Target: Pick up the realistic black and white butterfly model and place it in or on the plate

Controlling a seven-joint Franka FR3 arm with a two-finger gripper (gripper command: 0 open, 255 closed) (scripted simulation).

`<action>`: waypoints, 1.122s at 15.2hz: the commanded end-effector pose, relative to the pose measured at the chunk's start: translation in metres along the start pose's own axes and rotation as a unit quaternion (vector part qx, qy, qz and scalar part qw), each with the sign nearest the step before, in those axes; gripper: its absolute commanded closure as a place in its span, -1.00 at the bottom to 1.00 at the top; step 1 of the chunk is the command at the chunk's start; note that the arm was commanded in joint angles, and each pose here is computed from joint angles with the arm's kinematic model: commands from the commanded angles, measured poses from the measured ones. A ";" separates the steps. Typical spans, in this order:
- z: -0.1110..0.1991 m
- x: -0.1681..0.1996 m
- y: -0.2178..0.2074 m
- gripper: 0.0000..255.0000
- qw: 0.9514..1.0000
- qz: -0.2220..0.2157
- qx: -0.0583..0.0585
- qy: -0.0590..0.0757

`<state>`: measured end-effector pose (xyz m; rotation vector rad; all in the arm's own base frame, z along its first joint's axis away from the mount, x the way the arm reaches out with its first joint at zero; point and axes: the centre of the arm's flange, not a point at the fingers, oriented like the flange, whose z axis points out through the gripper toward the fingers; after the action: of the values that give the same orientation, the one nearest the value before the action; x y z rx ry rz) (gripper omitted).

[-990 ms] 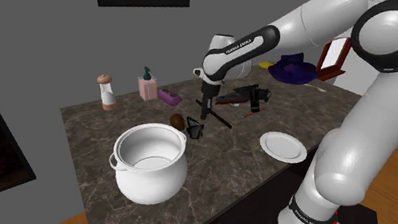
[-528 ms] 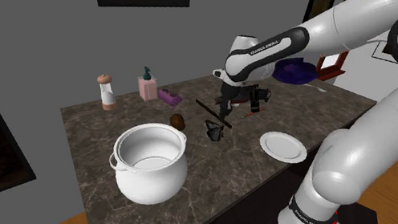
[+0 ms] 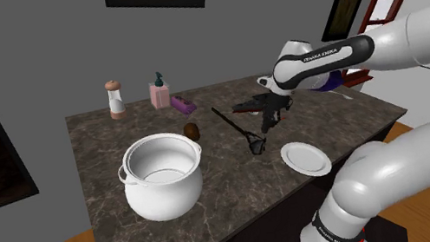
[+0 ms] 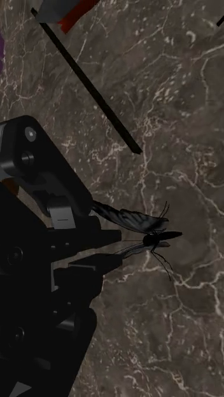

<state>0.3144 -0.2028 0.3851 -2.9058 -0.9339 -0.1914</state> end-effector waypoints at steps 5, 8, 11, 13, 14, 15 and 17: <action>-0.009 -0.079 -0.014 1.00 1.000 -0.001 0.000 0.000; -0.014 -0.118 -0.020 1.00 1.000 -0.001 0.000 0.000; -0.020 -0.157 -0.025 1.00 1.000 -0.001 0.000 0.000; -0.023 -0.183 -0.029 1.00 1.000 -0.001 0.000 0.000; -0.025 -0.195 -0.031 1.00 1.000 -0.001 0.000 0.000; -0.027 -0.208 -0.033 1.00 1.000 -0.001 0.000 0.000; -0.031 -0.234 -0.037 1.00 1.000 -0.001 0.000 0.000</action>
<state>0.1110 -0.3054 0.3819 -2.9054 -0.9345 -0.1922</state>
